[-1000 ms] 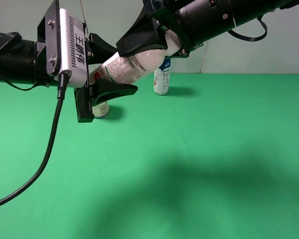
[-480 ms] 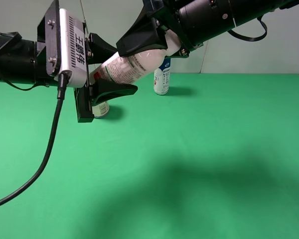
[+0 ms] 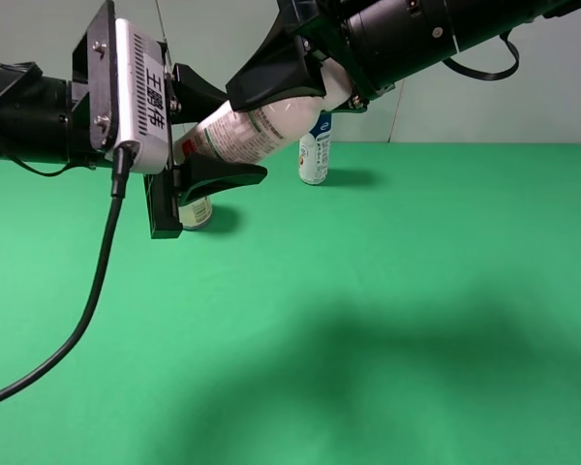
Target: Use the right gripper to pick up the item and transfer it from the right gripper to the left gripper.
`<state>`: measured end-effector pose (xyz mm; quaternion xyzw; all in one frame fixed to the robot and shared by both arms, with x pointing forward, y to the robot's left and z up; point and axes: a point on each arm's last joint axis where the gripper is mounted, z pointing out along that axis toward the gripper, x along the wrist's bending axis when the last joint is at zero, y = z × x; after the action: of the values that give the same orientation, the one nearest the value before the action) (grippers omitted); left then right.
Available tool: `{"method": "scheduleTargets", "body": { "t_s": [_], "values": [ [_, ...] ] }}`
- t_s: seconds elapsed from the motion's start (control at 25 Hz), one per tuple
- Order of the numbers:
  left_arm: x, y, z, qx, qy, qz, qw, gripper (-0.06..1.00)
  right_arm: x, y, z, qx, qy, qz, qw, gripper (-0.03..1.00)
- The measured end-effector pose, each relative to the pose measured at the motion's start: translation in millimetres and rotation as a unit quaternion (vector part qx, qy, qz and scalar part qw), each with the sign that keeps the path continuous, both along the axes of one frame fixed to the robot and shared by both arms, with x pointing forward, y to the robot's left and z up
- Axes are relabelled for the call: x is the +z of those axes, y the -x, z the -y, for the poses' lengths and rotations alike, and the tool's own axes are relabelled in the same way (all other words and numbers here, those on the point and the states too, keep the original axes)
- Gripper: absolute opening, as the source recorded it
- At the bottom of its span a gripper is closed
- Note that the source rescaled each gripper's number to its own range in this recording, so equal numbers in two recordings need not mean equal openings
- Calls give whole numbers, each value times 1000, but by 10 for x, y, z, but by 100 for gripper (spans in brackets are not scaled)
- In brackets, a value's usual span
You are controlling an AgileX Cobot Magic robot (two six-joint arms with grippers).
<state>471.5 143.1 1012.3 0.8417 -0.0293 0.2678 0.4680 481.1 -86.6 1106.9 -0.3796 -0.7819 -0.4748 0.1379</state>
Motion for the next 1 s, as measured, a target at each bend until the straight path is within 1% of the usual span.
{"method": "scheduleTargets", "body": {
  "t_s": [0.08, 0.16, 0.28, 0.32, 0.44, 0.56, 0.72, 1.0],
  "values": [
    [-3, -1, 0, 0, 0, 0, 1000, 0, 6, 8, -5, 2, -5, -5, 1000, 37],
    [-3, -1, 0, 0, 0, 0, 1000, 0, 18, 16, -10, 3, -11, -10, 1000, 64],
    [-2, -1, 1, 0, 0, 0, 1000, 0, 32, 21, -8, 2, -15, -10, 1000, 89],
    [-1, 0, 2, -1, 1, 0, 1000, 0, 40, 22, -5, 0, -15, -8, 1000, 94],
    [0, 4, 4, -3, 2, 0, 1000, 0, 106, 48, 18, -6, -22, 2, 1000, 99],
    [-2, 5, 4, -5, 0, 1, 1000, 0, 183, 73, 49, -18, -26, 14, 999, 99],
    [-2, 5, 4, -6, -1, 2, 1000, 0, 245, 97, 98, -30, -18, 36, 999, 99],
    [-2, 6, 5, -6, -1, 1, 1000, 0, 389, 130, 222, -67, 3, 102, 993, 99]
  ]
}}
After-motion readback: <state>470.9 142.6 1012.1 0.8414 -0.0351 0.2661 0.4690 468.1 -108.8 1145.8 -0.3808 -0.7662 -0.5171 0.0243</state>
